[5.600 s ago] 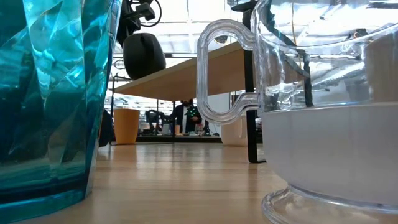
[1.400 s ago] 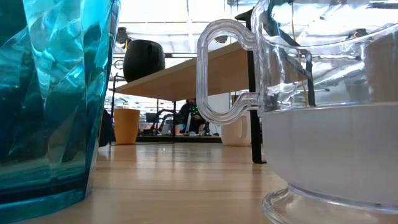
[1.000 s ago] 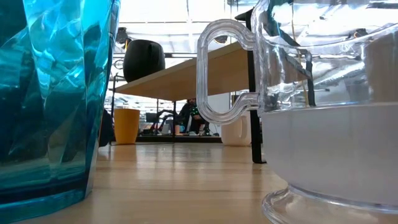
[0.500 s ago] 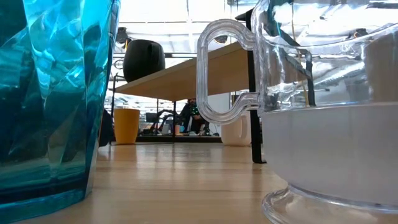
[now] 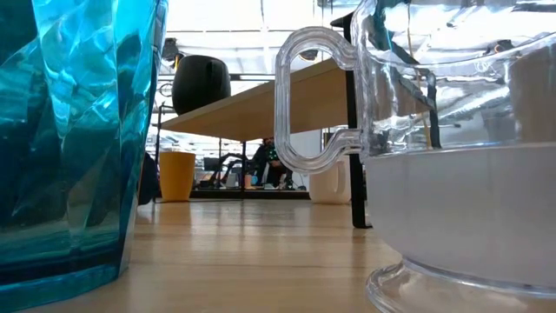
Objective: Stack small to large cups/mugs on shelf
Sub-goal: Put the blue cup on the shelf
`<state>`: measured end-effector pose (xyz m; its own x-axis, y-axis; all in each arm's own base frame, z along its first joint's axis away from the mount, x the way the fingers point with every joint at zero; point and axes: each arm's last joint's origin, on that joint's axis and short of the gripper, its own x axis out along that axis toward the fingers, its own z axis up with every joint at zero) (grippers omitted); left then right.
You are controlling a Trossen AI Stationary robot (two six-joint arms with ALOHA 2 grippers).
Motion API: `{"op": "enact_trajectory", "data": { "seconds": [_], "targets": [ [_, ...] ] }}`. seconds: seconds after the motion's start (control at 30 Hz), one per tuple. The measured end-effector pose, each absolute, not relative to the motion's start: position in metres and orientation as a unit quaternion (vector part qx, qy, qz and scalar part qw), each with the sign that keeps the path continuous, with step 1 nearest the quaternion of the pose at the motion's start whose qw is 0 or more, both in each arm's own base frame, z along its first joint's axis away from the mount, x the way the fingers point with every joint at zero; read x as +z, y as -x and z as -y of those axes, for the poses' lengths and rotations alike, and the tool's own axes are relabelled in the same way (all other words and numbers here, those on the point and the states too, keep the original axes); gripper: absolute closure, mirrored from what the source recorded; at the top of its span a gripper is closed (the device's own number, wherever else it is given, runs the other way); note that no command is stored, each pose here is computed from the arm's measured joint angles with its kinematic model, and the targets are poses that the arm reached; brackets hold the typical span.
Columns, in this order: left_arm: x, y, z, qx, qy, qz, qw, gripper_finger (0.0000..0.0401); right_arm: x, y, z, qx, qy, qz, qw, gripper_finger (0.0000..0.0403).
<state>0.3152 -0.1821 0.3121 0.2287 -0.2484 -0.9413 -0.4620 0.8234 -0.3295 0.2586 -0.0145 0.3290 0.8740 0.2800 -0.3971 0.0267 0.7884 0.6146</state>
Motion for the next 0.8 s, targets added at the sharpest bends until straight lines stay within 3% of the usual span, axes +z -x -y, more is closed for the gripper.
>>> {"op": "enact_trajectory", "data": {
  "seconds": [0.8],
  "targets": [
    [0.28,-0.328,0.196,0.07,0.262,-0.656,0.704,0.0226,0.329,-0.259,0.014,0.068,-0.326,-0.24,0.912,0.0071]
  ]
}}
